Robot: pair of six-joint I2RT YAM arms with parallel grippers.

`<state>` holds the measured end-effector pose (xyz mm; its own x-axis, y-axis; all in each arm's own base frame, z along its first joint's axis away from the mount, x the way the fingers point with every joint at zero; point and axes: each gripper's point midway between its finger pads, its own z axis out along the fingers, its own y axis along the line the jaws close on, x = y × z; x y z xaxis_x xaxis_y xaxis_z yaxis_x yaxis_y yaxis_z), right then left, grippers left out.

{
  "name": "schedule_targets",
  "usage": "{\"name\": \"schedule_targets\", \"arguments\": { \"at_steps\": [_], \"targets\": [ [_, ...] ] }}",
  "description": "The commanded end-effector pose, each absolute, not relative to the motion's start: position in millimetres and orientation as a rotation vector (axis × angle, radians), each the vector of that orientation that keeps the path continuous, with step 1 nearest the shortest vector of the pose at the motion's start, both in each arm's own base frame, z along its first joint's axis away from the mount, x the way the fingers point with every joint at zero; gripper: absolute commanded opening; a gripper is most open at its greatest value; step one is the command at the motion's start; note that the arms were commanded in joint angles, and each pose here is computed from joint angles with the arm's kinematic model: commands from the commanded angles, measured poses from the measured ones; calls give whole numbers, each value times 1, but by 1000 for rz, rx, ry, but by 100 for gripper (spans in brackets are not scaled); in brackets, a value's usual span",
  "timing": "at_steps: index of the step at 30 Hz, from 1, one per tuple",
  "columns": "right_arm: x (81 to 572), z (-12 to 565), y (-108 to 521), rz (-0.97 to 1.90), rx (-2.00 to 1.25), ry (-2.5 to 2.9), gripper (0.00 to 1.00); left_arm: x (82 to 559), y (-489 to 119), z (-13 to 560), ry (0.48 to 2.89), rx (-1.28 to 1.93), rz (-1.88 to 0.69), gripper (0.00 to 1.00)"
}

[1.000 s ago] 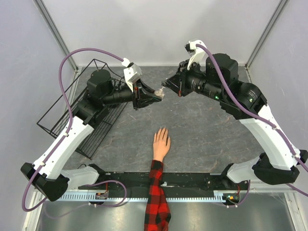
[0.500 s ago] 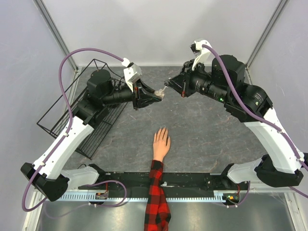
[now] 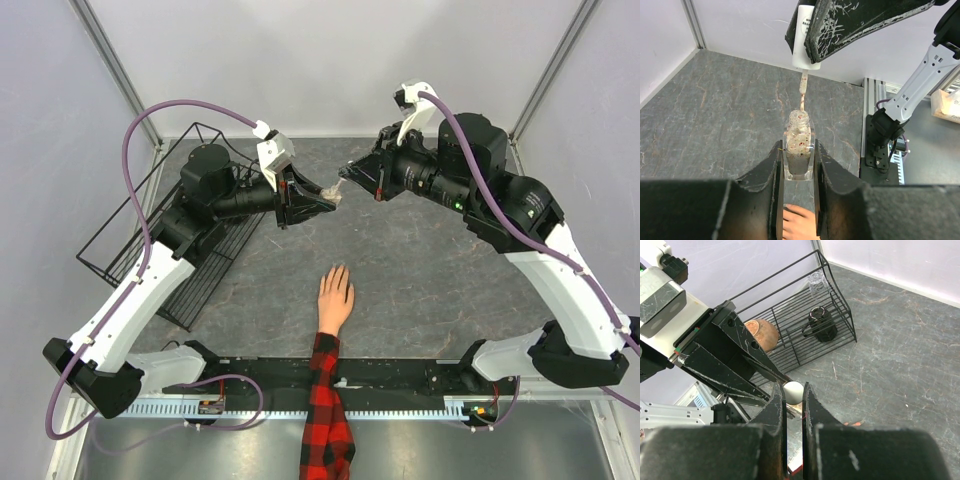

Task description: Paint the nails

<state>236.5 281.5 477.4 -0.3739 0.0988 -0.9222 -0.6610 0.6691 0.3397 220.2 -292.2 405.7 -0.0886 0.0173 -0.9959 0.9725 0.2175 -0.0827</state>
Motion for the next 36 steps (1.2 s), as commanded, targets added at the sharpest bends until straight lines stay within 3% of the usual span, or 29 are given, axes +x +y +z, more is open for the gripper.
{"name": "schedule_targets", "arguments": {
  "at_steps": [1,36],
  "targets": [
    [237,485,290,903,-445,1750,0,211,-291,429,1296,1036,-1107,2],
    [228,458,288,902,-488,1819,0,221,-291,428,1299,1020,-1063,2]
  ]
}}
